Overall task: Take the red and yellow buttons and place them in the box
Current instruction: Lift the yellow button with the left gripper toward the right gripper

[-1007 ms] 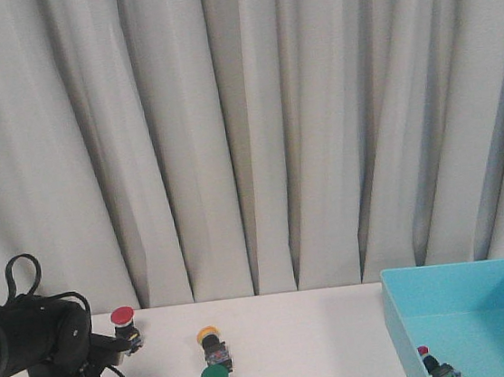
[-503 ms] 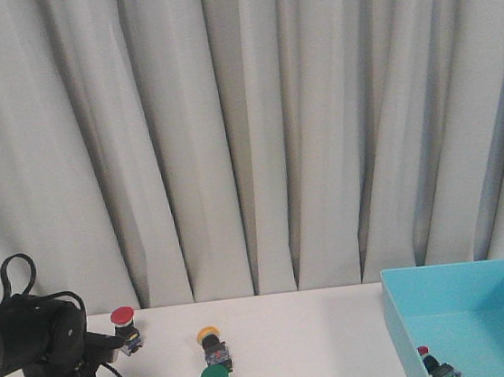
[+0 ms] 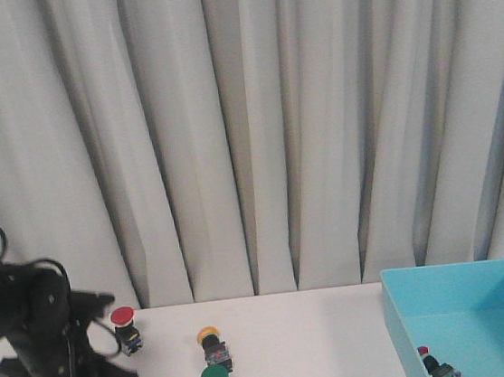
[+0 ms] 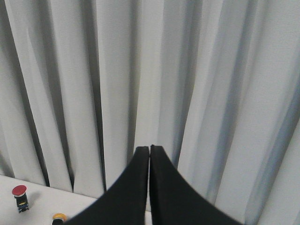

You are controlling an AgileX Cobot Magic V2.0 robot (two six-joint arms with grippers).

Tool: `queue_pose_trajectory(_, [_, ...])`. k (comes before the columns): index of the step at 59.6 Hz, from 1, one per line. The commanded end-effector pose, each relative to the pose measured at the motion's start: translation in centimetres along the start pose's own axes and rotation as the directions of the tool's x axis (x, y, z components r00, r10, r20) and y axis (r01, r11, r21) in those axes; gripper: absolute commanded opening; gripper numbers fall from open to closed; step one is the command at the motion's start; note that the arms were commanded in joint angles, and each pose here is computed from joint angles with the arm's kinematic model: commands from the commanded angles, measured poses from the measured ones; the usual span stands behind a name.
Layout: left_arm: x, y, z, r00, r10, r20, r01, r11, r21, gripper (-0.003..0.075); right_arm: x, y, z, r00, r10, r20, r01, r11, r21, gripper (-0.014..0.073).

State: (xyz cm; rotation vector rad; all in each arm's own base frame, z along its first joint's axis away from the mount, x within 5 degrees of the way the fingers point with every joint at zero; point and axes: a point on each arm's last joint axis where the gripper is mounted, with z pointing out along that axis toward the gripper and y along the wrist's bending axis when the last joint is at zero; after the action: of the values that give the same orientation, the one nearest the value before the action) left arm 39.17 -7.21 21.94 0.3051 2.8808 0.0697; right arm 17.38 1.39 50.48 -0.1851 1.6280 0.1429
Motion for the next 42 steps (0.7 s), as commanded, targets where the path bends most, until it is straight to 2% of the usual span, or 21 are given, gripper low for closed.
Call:
queue_pose_trajectory(1, [-1.4,-0.3,-6.5,0.982,-0.059,0.181,0.047,0.997,0.068,-0.0006,-1.3,-0.2,-0.2,0.996,0.006,0.090,-0.008,1.000,0.024,-0.0008])
queue_pose_trajectory(7, [-1.9,-0.7,-10.1,0.962,-0.088,0.260,0.050,0.988,0.149,-0.0006,-1.3,-0.4,0.6,0.994,0.038,0.107,-0.041,0.999,0.022,-0.0008])
queue_pose_trajectory(17, [-1.9,-1.5,-16.0,0.919,-0.082,0.386,-0.026,0.964,0.266,-0.0006,-1.3,-0.1,0.7,0.989,0.105,0.107,-0.103,0.994,-0.024,-0.0008])
queue_pose_trajectory(24, [-1.5,-2.1,-19.2,0.886,-0.101,0.452,-0.073,0.933,0.352,-0.0006,-1.6,0.2,0.8,0.972,0.197,0.129,-0.188,0.979,-0.077,-0.0008])
queue_pose_trajectory(30, [-1.0,-2.9,-21.6,0.859,-0.093,0.504,-0.151,0.894,0.421,-0.0006,-1.3,0.1,1.2,0.982,0.161,0.101,-0.154,0.985,-0.075,-0.0007])
queue_pose_trajectory(36, [-0.5,-3.4,-23.4,0.830,-0.080,0.551,-0.226,0.856,0.465,-0.0004,-0.2,0.3,2.3,1.000,0.024,0.017,-0.022,0.994,-0.108,0.0001])
queue_pose_trajectory(42, [-0.3,-3.9,-24.9,0.801,-0.118,0.586,-0.259,0.815,0.519,-0.0001,1.2,0.3,4.1,0.995,-0.083,-0.063,0.071,0.983,-0.169,0.0055])
